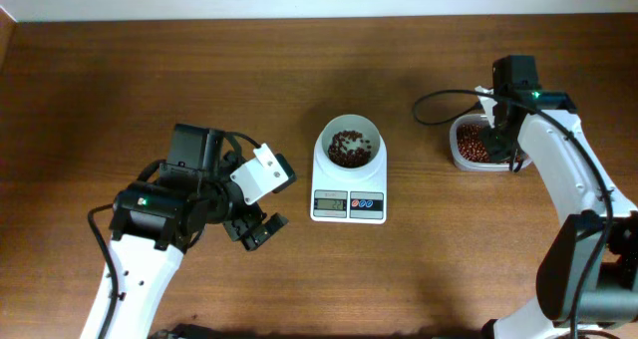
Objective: Scoop and weigh 50g on scale
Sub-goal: 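Move the empty scoop back into the bean tub, then scoop more red beans from the tub with the right gripper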
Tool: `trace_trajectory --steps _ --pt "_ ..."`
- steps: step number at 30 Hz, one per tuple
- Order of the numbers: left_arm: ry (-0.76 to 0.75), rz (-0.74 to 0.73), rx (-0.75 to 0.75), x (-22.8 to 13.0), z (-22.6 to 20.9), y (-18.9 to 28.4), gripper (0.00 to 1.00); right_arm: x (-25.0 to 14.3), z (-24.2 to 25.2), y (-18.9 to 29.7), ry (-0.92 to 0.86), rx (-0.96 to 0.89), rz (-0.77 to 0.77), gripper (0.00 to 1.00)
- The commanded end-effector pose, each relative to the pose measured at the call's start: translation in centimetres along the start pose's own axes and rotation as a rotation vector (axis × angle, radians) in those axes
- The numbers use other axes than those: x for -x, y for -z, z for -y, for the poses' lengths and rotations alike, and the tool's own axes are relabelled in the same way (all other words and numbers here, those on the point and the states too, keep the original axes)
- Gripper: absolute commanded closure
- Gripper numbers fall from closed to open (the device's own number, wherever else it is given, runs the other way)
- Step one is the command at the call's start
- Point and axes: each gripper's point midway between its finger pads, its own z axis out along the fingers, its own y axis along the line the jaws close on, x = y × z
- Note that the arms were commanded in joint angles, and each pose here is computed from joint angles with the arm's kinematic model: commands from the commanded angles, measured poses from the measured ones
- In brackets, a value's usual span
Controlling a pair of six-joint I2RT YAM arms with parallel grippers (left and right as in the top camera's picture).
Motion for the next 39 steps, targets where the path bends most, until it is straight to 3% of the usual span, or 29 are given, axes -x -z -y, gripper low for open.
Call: trace_trajectory --steps 1,5,13,26,39 --pt "-0.018 0.017 0.016 0.3 -0.1 0.5 0.01 -0.5 -2.7 -0.7 -0.009 0.157 -0.007 0.96" --pt "-0.017 0.016 0.016 0.3 -0.1 0.5 0.01 -0.6 -3.7 -0.7 -0.043 0.271 0.013 0.96" --pt "-0.017 0.016 0.016 0.3 -0.1 0.5 0.01 -0.6 -3.5 0.2 -0.312 0.635 0.134 0.96" --pt "-0.017 0.016 0.016 0.3 -0.1 0.5 0.01 0.0 -4.2 -1.0 -0.495 0.913 0.160 0.96" --pt "-0.017 0.016 0.016 0.3 -0.1 0.5 0.01 -1.3 0.7 0.1 -0.724 1.097 0.319 0.96"
